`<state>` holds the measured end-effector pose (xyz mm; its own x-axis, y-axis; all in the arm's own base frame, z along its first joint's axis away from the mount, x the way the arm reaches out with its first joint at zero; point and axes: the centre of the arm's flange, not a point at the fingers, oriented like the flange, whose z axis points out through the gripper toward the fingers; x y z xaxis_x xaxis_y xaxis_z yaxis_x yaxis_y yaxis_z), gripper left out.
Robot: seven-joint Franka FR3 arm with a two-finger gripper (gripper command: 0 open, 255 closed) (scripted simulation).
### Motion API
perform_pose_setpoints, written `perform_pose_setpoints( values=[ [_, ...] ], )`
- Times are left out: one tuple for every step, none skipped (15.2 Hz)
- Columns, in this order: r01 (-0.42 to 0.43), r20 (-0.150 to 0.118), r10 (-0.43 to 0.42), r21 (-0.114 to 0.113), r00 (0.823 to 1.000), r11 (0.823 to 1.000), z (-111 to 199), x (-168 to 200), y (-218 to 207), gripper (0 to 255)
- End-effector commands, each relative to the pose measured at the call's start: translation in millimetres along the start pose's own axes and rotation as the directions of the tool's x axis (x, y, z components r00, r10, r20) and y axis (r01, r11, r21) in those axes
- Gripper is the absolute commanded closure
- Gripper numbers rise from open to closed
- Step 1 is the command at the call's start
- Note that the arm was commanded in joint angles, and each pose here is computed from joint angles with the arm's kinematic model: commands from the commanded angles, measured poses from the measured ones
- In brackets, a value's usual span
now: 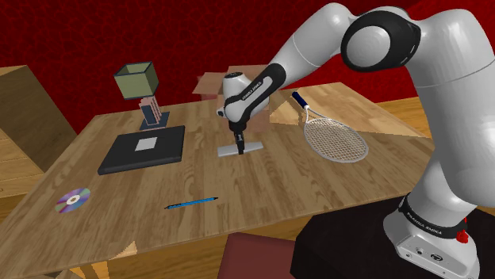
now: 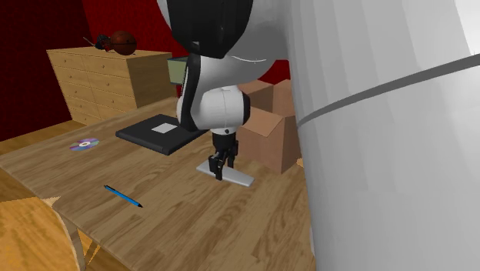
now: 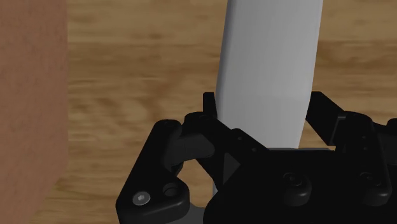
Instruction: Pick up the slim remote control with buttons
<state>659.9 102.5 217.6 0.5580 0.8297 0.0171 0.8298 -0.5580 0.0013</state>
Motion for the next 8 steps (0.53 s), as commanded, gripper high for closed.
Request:
perform_pose_setpoints(
  values=[
    [-0.004, 0.009, 0.004, 0.009, 1.0, 1.0, -0.3, -4.2, -1.1, 255],
    [-0.004, 0.009, 0.004, 0.009, 1.0, 1.0, -5.5, -4.1, -1.1, 255],
    [-0.004, 0.009, 0.004, 0.009, 1.0, 1.0, -10.8, -4.0, -1.1, 255],
    [-0.004, 0.009, 0.004, 0.009, 1.0, 1.0, -16.1, -3.9, -1.1, 255],
    [-0.004, 0.009, 0.004, 0.009, 1.0, 1.0, -21.4, -3.8, -1.1, 255],
    [-0.004, 0.009, 0.004, 0.009, 1.0, 1.0, -26.7, -3.8, -1.1, 255],
    [-0.004, 0.009, 0.004, 0.009, 1.0, 1.0, -32.0, -3.7, -1.1, 255],
    [-0.004, 0.009, 0.004, 0.009, 1.0, 1.0, -37.2, -3.5, -1.0, 255]
  ],
)
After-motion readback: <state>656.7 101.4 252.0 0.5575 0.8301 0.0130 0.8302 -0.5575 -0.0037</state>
